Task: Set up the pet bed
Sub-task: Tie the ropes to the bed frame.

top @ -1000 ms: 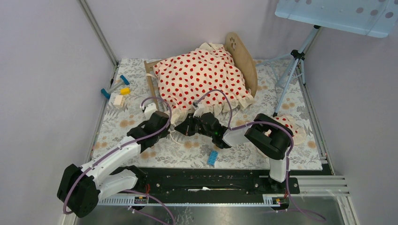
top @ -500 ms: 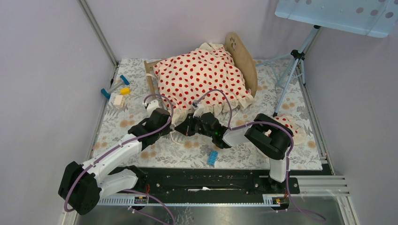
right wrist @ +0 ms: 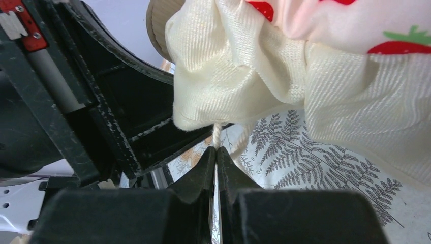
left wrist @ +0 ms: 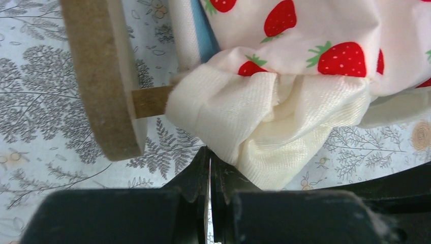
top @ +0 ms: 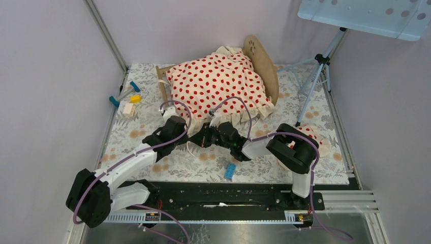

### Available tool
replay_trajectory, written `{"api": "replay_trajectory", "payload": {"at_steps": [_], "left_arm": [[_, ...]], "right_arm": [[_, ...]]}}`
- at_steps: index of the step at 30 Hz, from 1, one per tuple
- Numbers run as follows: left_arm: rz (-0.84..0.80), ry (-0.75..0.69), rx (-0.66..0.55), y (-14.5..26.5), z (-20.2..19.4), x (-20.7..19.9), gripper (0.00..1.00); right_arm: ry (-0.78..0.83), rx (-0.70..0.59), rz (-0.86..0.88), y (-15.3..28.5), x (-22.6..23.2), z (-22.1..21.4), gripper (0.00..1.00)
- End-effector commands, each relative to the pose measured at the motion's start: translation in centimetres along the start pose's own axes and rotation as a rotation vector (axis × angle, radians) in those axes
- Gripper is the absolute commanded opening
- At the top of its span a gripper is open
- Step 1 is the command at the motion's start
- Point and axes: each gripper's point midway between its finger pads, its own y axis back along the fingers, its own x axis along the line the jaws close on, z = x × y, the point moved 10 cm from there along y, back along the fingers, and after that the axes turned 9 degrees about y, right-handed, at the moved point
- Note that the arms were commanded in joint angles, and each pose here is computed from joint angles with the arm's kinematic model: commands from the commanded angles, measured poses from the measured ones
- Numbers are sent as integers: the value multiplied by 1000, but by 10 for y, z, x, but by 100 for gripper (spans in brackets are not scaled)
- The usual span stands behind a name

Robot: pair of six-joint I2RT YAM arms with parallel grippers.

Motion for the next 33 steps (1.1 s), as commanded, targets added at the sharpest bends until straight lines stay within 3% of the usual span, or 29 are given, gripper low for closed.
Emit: {"api": "replay_trajectory", "payload": {"at_steps": [1, 11, 22, 33], "left_arm": [[-112, 14, -19, -3, 2, -9, 0], [-267, 28, -41, 4, -4, -9, 0], [-322, -30, 16, -6, -19, -4, 0], [-157, -34, 56, -6, -33, 22, 0]], "right_arm": [[15, -52, 87, 4, 19, 15, 7], [0, -44, 76, 5, 16, 11, 6], [16, -78, 67, 8, 20, 20, 8], [37, -94, 30, 11, 19, 23, 8]]}}
